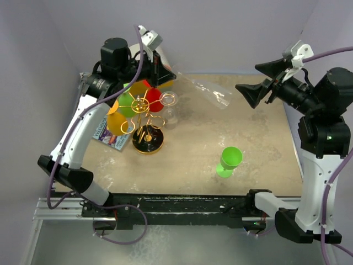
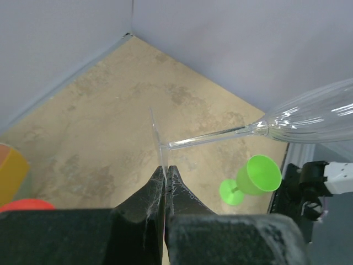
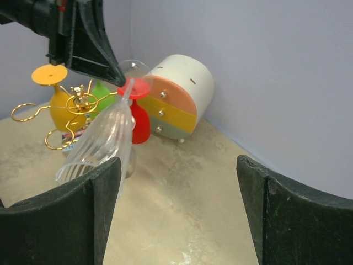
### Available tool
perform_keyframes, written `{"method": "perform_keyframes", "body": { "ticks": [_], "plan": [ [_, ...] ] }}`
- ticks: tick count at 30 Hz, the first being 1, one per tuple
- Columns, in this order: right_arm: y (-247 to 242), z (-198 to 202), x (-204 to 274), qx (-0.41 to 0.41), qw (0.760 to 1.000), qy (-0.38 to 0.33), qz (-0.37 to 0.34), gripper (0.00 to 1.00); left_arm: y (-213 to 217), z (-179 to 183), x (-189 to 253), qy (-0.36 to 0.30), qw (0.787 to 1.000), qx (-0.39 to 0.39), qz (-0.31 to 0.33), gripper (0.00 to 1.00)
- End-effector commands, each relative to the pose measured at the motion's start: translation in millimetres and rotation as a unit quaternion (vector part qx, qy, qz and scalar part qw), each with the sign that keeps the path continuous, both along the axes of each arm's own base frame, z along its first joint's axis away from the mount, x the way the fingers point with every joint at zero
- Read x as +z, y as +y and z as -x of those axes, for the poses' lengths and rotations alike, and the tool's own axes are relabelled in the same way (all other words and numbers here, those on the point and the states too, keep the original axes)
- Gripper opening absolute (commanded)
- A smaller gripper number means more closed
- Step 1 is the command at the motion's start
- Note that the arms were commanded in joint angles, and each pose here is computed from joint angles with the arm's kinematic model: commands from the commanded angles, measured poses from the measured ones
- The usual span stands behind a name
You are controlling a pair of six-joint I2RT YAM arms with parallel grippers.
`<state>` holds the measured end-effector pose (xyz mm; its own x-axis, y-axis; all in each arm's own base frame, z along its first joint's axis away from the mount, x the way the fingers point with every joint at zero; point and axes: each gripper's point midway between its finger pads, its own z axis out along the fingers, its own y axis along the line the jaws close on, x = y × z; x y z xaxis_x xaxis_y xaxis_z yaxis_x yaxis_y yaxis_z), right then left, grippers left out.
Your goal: Place the wine glass upside down on the wine glass rack
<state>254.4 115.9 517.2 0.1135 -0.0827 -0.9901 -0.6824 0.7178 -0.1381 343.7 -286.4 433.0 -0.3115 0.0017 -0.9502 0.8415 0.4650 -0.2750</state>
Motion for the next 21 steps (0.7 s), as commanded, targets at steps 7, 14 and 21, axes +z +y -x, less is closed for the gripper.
{"method": "perform_keyframes", "body": {
  "ticks": [7, 14, 21],
  "plan": [
    [-12, 31, 29, -0.024, 0.998, -0.056, 0.012, 0.90, 61, 47, 38, -0.211, 0.965, 0.041, -0.152, 0.00],
    [-25, 10, 12, -0.055, 0.998, -0.040, 0.017, 0.92, 93, 98, 29, -0.299, 0.925, -0.005, -0.234, 0.00],
    [-34, -6, -3, -0.073, 0.997, -0.023, 0.019, 0.93, 135, 126, -6, -0.307, 0.892, -0.012, -0.331, 0.00]
  ]
}}
